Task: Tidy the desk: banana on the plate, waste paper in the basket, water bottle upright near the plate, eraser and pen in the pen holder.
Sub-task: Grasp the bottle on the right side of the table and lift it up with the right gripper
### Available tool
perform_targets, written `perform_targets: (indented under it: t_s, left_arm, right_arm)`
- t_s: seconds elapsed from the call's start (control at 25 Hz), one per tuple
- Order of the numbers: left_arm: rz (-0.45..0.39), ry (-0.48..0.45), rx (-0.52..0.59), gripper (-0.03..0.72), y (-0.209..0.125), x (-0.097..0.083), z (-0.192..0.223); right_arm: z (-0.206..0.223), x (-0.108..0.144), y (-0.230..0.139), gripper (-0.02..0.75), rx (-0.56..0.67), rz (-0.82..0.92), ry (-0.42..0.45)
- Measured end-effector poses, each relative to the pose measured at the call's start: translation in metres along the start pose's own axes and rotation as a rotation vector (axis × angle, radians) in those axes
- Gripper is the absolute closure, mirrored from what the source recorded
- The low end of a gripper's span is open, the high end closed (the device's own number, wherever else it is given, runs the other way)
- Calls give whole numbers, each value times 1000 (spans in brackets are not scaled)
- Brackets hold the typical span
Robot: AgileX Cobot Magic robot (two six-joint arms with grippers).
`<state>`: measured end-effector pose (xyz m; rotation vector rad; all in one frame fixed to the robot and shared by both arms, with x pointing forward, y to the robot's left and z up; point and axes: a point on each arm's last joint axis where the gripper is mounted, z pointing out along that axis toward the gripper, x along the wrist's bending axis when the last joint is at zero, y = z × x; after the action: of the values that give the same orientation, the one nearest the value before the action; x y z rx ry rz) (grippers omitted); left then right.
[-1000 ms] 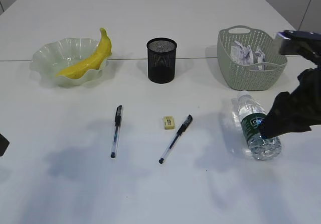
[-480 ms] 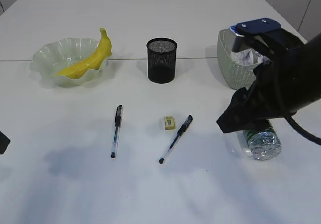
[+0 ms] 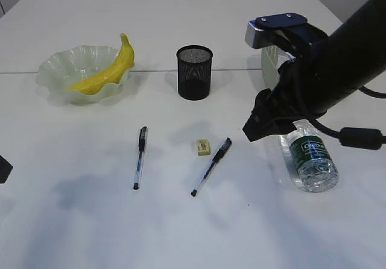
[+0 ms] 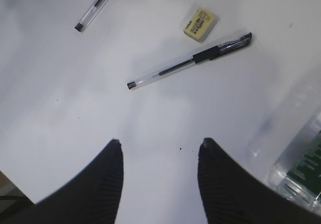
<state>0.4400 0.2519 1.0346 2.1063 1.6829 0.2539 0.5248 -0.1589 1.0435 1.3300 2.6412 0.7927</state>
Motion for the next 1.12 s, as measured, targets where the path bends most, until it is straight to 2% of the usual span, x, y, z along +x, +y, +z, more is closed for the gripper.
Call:
perform_targets:
  t_s: [0.12, 0.36, 0.56, 0.84, 0.96, 1.12]
  left_arm:
    - [2, 0, -1, 253, 0, 0, 0]
    - [2, 1, -9, 253, 1, 0, 0]
    - [2, 2, -10, 253, 1, 0, 0]
    - [2, 2, -10, 253, 1, 0, 0]
    - [2, 2, -10, 253, 1, 0, 0]
    - [2, 2, -10, 253, 1, 0, 0]
  right_arm:
    - [5, -1, 4, 373, 11, -5, -5]
    - [13, 12, 14, 373, 37, -55, -48]
    - [20, 10, 18, 373, 61, -7, -106]
    - [14, -15, 14, 370, 84, 67, -365]
    - [10, -33, 11, 338, 78, 138, -411]
    - [4, -72, 1, 308, 89, 261, -448]
